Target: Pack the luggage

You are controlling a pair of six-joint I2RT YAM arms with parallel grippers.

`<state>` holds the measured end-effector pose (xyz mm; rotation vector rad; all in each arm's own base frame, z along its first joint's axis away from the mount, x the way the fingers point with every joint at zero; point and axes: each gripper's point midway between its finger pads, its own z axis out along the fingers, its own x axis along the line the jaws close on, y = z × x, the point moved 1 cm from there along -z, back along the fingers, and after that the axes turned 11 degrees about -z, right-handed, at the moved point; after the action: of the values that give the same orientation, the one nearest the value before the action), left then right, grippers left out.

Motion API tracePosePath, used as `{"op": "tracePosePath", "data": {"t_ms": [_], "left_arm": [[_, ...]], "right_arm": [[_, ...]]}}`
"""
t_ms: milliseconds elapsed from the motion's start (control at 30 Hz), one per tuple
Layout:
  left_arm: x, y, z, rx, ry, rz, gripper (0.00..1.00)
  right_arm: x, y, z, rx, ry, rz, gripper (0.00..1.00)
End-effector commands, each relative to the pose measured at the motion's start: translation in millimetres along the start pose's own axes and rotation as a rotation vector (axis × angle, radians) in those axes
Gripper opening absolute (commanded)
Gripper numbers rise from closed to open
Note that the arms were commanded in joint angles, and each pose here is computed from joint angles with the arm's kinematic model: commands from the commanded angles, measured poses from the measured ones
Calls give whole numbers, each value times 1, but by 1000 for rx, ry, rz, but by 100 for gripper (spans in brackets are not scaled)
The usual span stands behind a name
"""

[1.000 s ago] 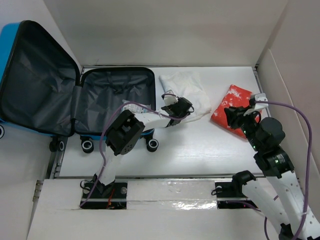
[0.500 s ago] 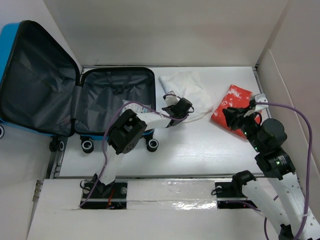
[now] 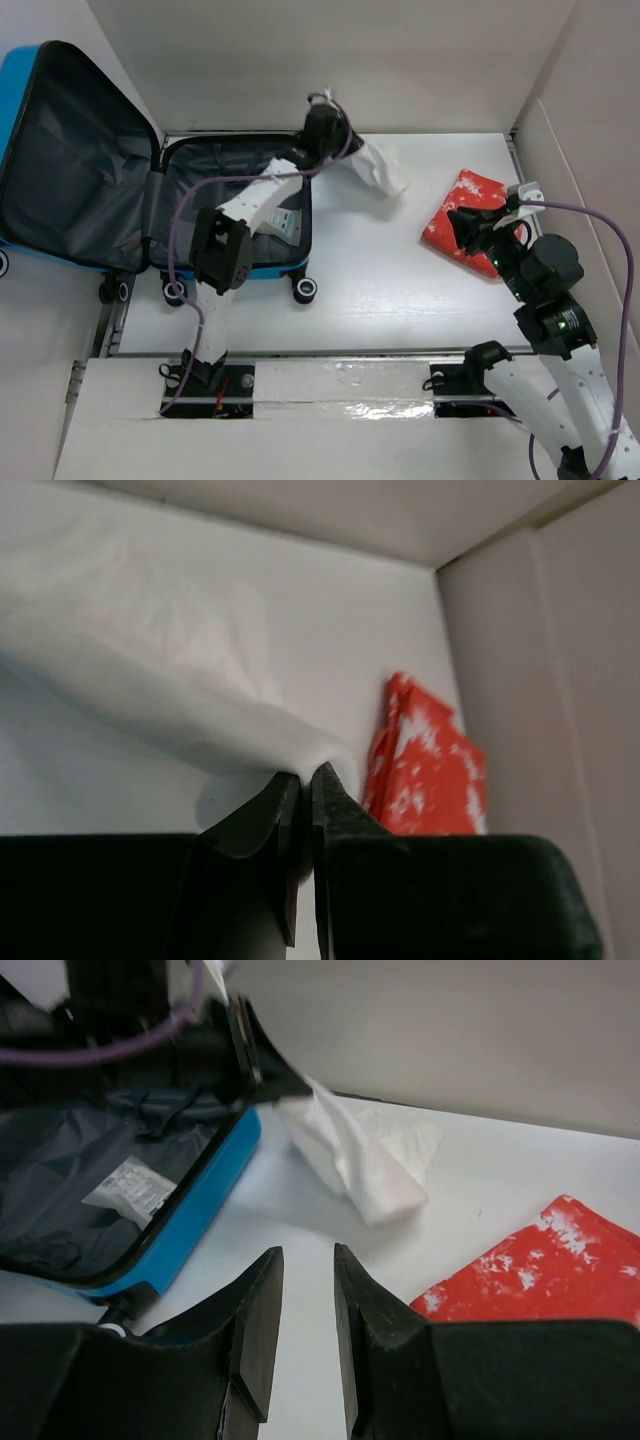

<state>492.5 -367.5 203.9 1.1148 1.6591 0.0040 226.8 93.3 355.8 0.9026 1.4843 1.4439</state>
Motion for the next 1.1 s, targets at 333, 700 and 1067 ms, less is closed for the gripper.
{"op": "tracePosePath", "data": {"t_ms": [333,700,1067], "left_arm": [[-151,212,-139,-155,-605,-1,0],[-23,257,-198,-200,-475,29,0],[-67,338,-238,-324,-696,-17,0]], "right_arm": [[2,21,7,-40,27,-27,33],[1,14,9,-38,21,-36,34],[0,15,15,-12,20,-39,34]]}}
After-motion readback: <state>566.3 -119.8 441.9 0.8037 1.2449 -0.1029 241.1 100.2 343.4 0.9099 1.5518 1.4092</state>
